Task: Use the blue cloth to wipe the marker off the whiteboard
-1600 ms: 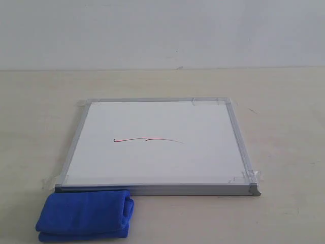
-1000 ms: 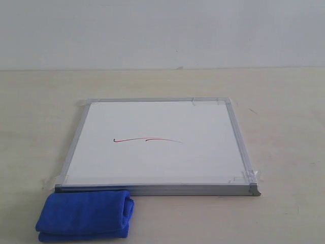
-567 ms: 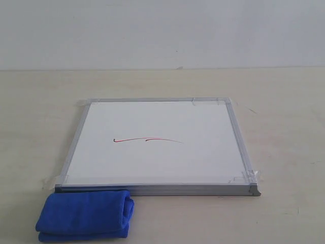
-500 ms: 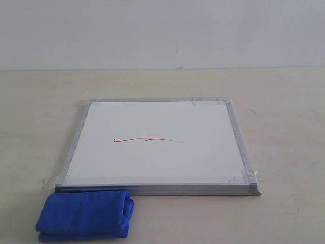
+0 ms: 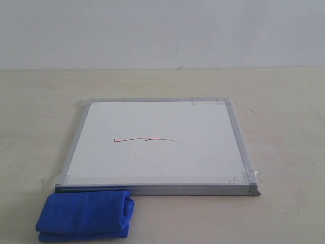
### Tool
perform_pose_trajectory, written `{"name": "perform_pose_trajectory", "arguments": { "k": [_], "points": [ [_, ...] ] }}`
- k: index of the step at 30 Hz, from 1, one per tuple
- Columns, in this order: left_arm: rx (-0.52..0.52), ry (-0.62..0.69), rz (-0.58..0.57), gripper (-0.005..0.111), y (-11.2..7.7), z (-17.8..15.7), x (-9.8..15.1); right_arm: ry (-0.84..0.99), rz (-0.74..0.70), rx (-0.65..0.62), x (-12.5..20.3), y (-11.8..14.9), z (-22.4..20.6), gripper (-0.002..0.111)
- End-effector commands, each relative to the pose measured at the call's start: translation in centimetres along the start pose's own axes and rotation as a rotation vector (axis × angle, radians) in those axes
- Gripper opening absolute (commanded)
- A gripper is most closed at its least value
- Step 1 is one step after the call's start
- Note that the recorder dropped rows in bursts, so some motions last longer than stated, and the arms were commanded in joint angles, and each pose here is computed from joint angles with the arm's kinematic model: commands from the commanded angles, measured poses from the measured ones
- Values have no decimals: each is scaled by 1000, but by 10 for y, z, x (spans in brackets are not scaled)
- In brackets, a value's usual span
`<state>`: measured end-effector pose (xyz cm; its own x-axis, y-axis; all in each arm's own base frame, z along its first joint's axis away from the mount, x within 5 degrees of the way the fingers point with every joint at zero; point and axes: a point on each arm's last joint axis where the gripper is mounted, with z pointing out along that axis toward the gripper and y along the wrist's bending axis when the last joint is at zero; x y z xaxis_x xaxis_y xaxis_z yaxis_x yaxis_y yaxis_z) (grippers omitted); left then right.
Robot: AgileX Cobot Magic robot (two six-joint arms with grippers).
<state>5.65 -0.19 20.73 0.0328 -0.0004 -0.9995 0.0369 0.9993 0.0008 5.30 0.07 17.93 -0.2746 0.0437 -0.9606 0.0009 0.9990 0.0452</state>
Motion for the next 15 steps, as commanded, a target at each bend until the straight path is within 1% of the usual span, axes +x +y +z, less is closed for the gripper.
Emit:
{"name": "perform_pose_trajectory", "arguments": {
  "k": [1, 4, 5, 10, 15],
  "points": [
    [3, -3, 0, 4, 0, 0, -1, -5, 0, 0, -1, 0, 0, 0],
    [3, -3, 0, 4, 0, 0, -1, -22, 19, -4, -4, 0, -1, 0],
    [3, -3, 0, 4, 0, 0, -1, -45, 28, -7, -11, 1, -4, 0],
    [3, -3, 0, 4, 0, 0, -1, -170, 91, -40, -61, 5, -29, 0],
    [3, -3, 0, 4, 0, 0, -1, -335, 238, -153, -108, 14, -64, 0]
  ]
}}
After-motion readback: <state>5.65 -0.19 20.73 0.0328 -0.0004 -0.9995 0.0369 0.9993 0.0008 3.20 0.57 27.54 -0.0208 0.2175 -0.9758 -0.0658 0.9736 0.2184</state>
